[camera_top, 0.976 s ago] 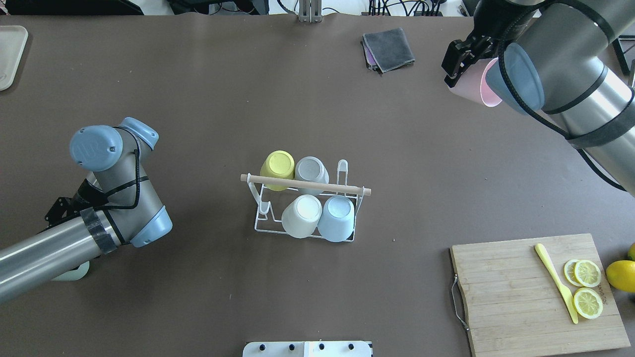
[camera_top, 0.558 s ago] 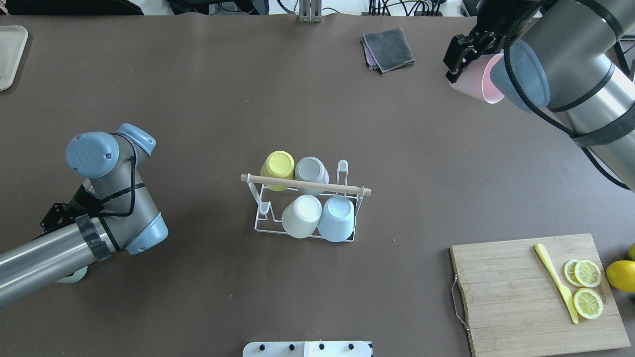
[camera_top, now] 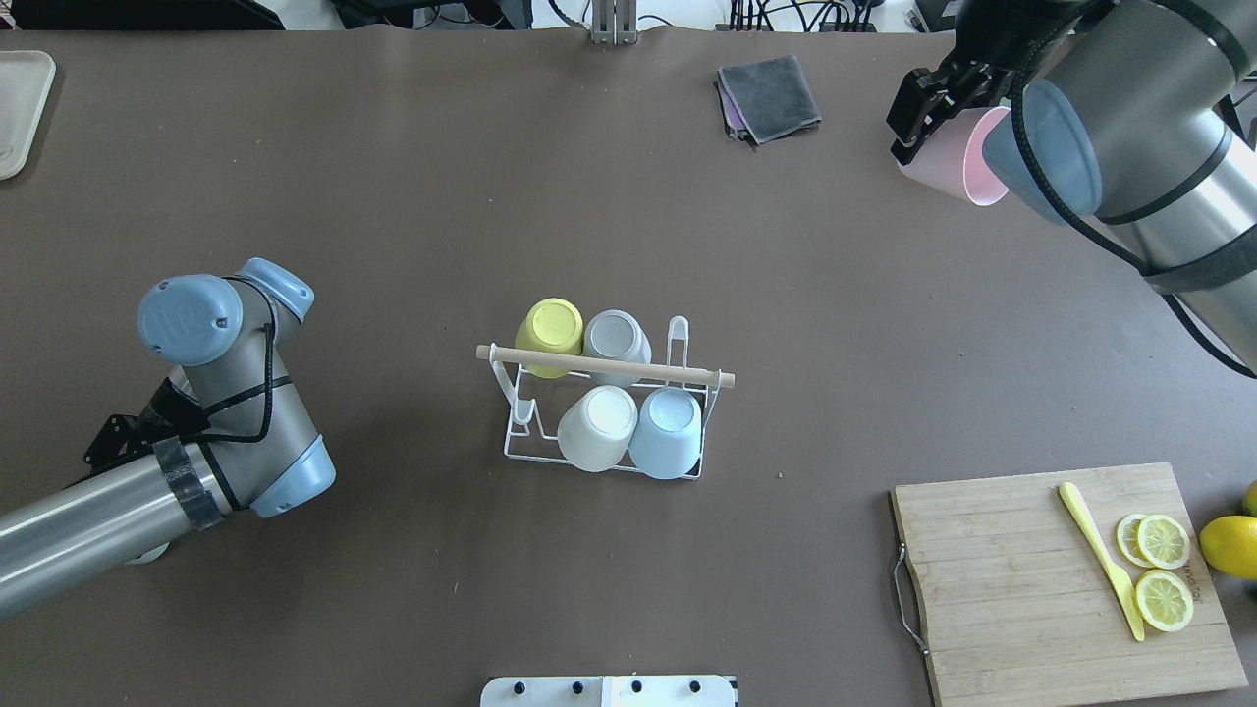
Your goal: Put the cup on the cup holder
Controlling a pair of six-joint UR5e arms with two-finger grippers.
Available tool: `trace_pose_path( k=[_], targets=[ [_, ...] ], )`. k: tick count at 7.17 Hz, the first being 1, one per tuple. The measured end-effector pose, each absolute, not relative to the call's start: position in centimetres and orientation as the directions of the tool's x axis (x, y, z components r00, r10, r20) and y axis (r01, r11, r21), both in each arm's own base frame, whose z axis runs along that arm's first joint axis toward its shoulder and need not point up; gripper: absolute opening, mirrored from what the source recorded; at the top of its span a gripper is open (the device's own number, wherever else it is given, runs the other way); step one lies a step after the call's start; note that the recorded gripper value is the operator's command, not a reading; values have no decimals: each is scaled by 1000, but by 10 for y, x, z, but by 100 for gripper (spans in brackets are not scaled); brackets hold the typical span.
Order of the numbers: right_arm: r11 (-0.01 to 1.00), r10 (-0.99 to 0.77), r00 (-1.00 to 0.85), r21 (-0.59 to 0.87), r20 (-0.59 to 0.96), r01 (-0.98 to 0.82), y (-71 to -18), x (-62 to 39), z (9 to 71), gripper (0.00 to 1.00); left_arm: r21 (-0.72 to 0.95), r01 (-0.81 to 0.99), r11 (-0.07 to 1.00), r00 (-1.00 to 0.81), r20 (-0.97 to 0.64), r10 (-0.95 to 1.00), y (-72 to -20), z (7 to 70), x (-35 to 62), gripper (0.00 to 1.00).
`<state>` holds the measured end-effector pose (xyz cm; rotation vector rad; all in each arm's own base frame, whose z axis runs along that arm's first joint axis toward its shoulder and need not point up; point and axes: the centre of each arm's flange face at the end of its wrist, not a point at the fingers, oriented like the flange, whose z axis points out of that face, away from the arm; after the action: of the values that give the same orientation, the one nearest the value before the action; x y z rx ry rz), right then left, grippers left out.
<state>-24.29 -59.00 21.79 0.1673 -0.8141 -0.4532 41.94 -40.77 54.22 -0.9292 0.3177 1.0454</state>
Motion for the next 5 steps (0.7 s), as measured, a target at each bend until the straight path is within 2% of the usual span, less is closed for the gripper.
trace_pose_path(
  k=[2, 5],
  targets=[
    [893, -449, 598, 314, 664, 322, -591, -240, 219, 0, -511, -843, 170, 501, -627, 596, -404, 541, 419, 66],
    [893, -450, 592, 324, 669, 313, -591, -232, 216, 0, -508, -842, 179, 504, -624, 597, -404, 534, 412, 65]
  ],
)
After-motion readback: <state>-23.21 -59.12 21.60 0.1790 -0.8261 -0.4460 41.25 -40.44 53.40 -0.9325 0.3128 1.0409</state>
